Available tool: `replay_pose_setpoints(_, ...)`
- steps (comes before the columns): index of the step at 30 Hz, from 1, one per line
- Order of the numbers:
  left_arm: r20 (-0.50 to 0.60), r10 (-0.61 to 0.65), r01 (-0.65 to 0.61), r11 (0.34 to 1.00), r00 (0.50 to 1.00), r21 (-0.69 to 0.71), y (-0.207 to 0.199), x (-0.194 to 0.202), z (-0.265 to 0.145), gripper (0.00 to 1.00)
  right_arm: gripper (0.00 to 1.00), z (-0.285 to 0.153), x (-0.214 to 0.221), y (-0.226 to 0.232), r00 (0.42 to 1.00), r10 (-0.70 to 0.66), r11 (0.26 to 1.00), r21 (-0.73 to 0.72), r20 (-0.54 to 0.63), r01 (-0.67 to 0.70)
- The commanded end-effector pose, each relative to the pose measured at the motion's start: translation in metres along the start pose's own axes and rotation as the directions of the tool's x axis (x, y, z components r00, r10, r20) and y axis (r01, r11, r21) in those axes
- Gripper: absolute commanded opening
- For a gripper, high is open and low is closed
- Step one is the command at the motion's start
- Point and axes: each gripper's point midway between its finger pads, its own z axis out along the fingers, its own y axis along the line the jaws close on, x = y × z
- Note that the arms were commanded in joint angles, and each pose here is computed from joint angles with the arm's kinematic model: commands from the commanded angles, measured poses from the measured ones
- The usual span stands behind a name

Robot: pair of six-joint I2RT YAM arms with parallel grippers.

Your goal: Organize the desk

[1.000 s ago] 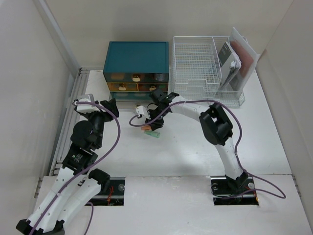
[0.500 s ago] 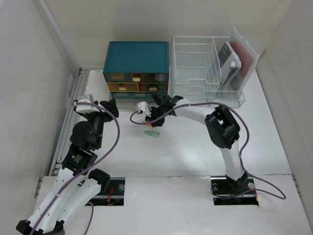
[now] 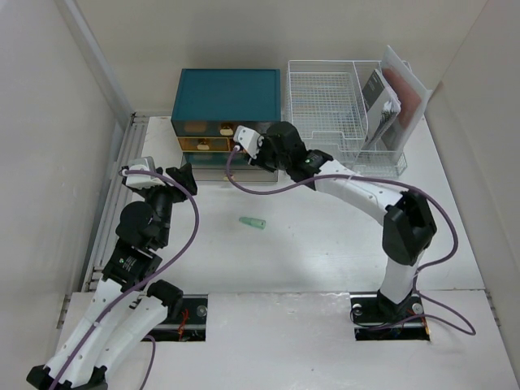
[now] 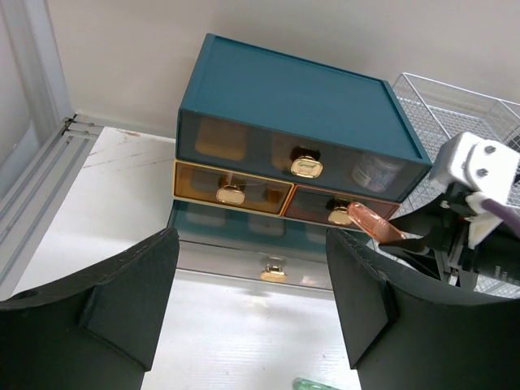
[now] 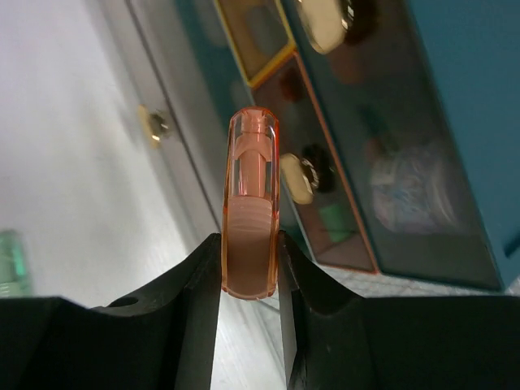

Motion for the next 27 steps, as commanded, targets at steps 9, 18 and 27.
replay_pose_setpoints(9,0.023,-0.001,0.001,1.000,1.000,0.017,-0.004,-0.007,0.000,0.70,0.08,0.011,0.028,-0.047,0.986,-0.050,0.959,0.269,-0.161,0.093)
replay_pose_setpoints(18,0.015,0.003,-0.003,1.000,1.000,0.015,-0.004,-0.004,0.002,0.70,0.14,0.033,0.058,-0.037,0.968,-0.078,0.959,0.246,-0.238,0.138)
replay_pose_setpoints(27,0.015,0.003,-0.003,1.000,1.000,0.015,-0.004,-0.004,0.002,0.70,0.34,0.051,0.080,-0.028,0.952,-0.088,0.962,0.224,-0.292,0.157)
